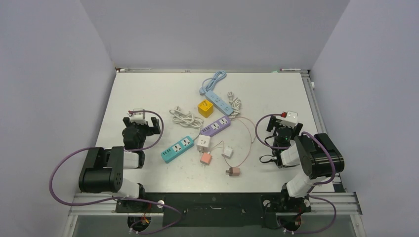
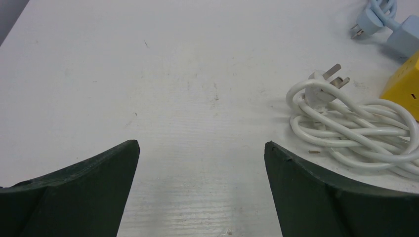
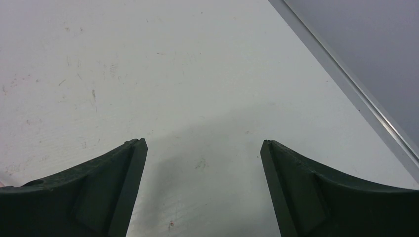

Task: Insert the plug
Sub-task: Pick up the plug from the center of the board.

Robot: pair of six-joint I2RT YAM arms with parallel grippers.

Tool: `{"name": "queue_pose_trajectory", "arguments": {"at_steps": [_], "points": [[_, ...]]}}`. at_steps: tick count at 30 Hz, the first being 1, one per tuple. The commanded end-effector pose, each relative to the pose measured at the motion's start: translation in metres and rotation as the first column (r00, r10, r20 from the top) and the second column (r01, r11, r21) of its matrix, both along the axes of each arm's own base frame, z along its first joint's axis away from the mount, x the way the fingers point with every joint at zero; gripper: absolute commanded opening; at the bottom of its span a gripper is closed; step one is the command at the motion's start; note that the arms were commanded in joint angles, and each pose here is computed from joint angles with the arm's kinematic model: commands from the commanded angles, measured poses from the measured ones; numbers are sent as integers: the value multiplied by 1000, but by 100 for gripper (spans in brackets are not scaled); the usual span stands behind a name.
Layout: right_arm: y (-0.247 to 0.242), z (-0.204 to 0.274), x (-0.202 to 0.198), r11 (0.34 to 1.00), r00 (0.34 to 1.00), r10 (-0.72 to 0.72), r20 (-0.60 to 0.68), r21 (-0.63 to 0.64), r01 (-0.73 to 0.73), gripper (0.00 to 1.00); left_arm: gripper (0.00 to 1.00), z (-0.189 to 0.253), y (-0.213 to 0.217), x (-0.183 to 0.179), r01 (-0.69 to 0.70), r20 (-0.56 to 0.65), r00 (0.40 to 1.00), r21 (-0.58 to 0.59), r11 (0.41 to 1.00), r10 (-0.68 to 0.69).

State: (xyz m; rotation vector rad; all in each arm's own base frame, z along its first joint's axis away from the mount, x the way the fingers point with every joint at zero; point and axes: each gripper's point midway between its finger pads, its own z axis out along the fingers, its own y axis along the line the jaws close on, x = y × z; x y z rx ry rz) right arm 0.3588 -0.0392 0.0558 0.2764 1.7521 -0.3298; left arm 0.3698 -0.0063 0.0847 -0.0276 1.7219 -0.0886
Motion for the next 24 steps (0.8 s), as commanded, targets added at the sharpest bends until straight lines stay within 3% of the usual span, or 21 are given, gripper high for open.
{"name": "queue_pose_trajectory", "arguments": {"at_steps": [1, 11, 14, 16, 18, 20, 24], "points": [[3, 22, 7, 1000, 996, 8, 92, 18, -9, 90, 96, 15, 1, 8, -5, 50, 999, 7, 1000, 5], [2, 59, 4, 1000, 994, 5, 106, 30, -9, 90, 96, 32, 5, 16, 38, 34, 999, -51, 998, -37], [-11, 67, 6, 966, 990, -132, 52, 230, 117, 90, 96, 44, 22, 32, 1, -89, 996, -73, 997, -7], [-17, 68, 13, 899, 978, -210, 12, 394, 189, 90, 96, 45, 21, 33, 42, -168, 984, -49, 998, -50], [2, 78, 28, 864, 997, -79, 16, 500, 61, 90, 96, 51, 15, 27, 83, -209, 973, -53, 995, -93], [23, 95, 34, 859, 999, 24, 47, 511, -44, 90, 96, 62, 4, 19, 150, -217, 963, -57, 987, -159], [90, 128, 39, 938, 986, 167, -22, 312, -152, 90, 96, 86, -17, -1, 275, -253, 928, -32, 961, -273]]}}
